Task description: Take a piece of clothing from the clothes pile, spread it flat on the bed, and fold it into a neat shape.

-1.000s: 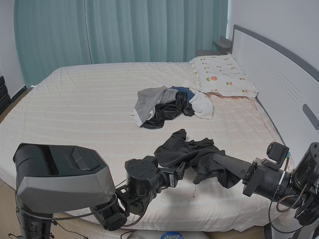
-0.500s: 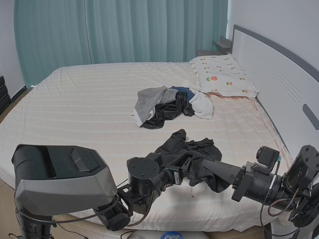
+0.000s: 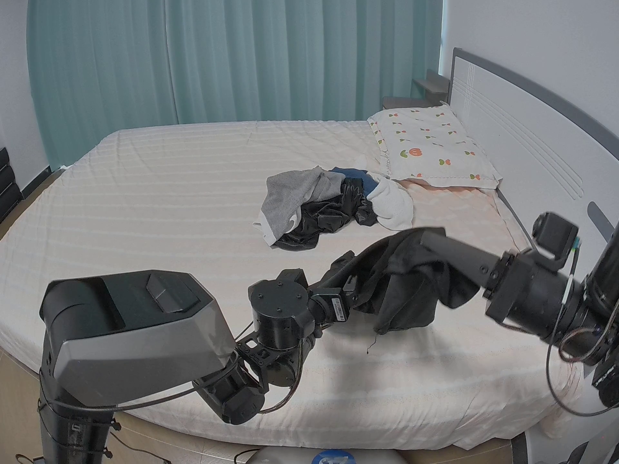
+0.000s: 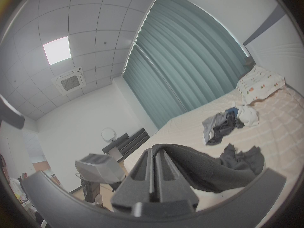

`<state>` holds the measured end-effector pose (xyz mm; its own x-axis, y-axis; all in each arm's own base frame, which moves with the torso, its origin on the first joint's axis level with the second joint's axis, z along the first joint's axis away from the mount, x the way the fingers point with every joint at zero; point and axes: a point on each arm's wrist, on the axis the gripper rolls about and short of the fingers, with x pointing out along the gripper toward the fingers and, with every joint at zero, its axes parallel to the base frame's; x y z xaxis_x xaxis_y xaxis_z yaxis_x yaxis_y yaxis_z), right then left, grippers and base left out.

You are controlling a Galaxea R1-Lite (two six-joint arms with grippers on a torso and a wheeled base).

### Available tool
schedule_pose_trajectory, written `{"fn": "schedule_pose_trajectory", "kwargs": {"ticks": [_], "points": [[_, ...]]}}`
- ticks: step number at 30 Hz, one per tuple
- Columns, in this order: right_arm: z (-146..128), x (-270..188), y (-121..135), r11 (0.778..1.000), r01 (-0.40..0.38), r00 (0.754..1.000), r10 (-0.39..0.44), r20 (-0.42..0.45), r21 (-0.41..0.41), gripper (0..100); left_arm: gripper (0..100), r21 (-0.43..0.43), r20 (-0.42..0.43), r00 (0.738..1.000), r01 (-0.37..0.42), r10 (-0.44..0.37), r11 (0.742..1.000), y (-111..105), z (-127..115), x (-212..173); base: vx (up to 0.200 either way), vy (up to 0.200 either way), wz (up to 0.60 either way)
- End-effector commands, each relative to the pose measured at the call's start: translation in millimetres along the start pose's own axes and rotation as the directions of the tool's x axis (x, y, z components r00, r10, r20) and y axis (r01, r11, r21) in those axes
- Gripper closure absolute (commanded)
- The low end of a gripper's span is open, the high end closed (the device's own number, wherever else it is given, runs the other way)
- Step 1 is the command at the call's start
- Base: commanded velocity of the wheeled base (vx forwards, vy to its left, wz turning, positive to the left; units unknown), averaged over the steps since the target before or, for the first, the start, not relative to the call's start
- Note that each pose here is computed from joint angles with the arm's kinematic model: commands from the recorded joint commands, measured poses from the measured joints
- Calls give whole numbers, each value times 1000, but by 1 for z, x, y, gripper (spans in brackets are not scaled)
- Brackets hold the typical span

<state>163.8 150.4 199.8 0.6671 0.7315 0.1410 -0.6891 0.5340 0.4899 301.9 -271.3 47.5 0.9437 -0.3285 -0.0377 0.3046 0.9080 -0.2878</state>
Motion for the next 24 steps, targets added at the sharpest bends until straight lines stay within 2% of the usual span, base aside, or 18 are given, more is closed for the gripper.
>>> {"fn": "schedule_pose_trajectory", "kwargs": {"ticks": [1,6,11,18,24], "points": [[42,-8,8,999,-22,991,26,129,-33,100,0,6,-17,999,-42,42,999,15,-6,4,0,0,0],[66,-6,-4,998,-7,983,19,182,-65,100,0,21,-39,990,-132,133,991,50,-19,18,0,0,0],[67,-5,-15,998,3,988,5,154,-57,100,0,12,-31,983,-179,180,984,69,-18,25,0,0,0],[61,3,-22,1000,2,993,-4,121,18,100,0,-12,-46,984,-171,170,985,67,-21,23,0,0,0],[50,12,-32,999,30,997,-32,76,37,100,0,-7,-55,986,-155,154,988,61,-26,23,0,0,0]]}}
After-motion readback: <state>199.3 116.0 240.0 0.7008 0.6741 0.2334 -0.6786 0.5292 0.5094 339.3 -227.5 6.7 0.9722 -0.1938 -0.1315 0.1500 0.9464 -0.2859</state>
